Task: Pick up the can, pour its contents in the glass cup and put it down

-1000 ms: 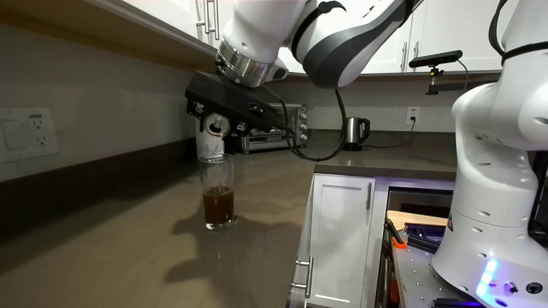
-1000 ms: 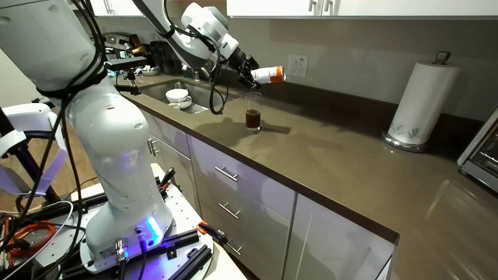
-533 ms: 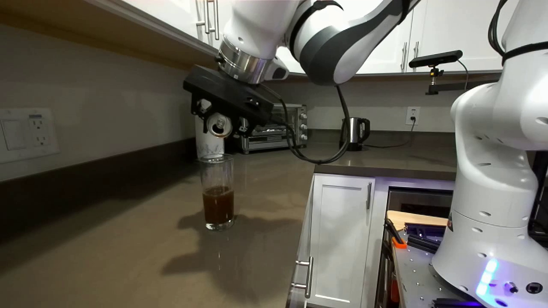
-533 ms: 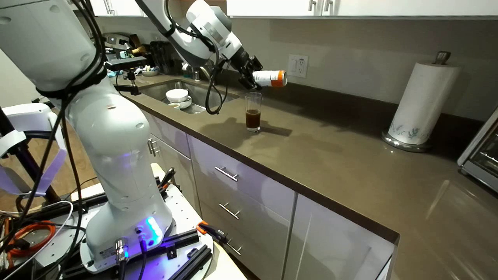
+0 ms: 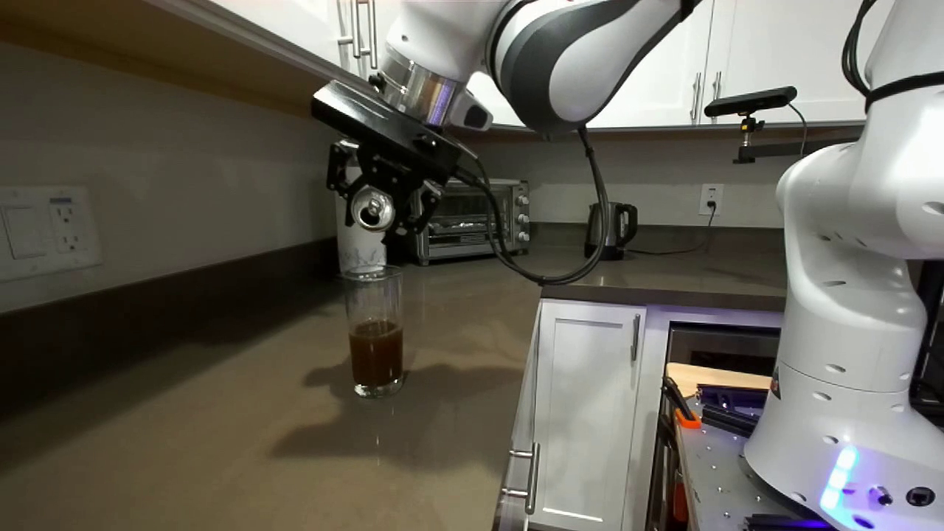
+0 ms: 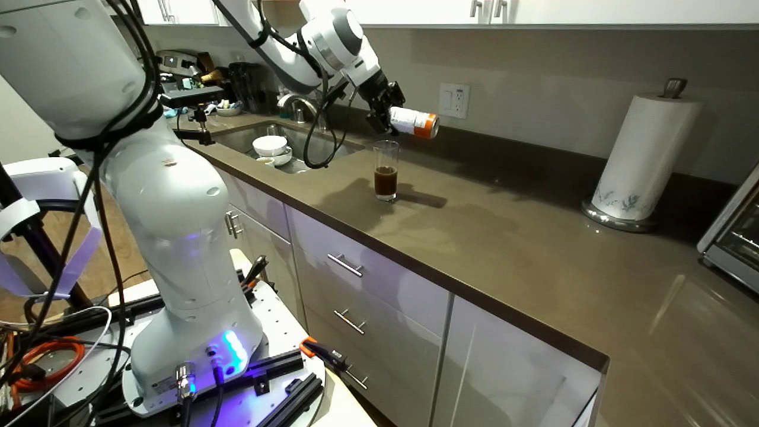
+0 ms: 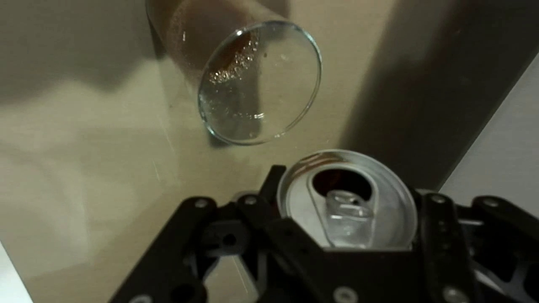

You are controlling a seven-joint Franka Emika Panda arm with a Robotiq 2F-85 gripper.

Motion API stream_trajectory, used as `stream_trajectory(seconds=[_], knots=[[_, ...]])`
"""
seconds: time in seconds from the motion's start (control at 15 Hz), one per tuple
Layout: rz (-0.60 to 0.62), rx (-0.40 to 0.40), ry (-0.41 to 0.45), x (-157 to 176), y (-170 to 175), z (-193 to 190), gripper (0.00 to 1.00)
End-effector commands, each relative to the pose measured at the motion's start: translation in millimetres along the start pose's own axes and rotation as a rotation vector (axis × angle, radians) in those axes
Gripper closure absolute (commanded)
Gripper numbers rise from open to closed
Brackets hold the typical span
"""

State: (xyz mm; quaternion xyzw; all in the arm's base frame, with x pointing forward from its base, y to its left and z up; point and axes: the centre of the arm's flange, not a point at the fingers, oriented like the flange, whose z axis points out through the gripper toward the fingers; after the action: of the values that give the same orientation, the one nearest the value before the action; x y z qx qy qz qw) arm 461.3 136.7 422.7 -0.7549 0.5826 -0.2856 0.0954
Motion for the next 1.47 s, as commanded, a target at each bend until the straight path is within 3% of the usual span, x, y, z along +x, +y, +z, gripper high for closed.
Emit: stream_trajectory(seconds=[0.0,0.67,1.4], knots=[[0.029,-0.009,-0.083,19,-5,-12,0.72],[0.162,-0.075,-0.282,65,-4,-6,0.72],[0.302,-0.133,-0.584,123,9,15,0.72]])
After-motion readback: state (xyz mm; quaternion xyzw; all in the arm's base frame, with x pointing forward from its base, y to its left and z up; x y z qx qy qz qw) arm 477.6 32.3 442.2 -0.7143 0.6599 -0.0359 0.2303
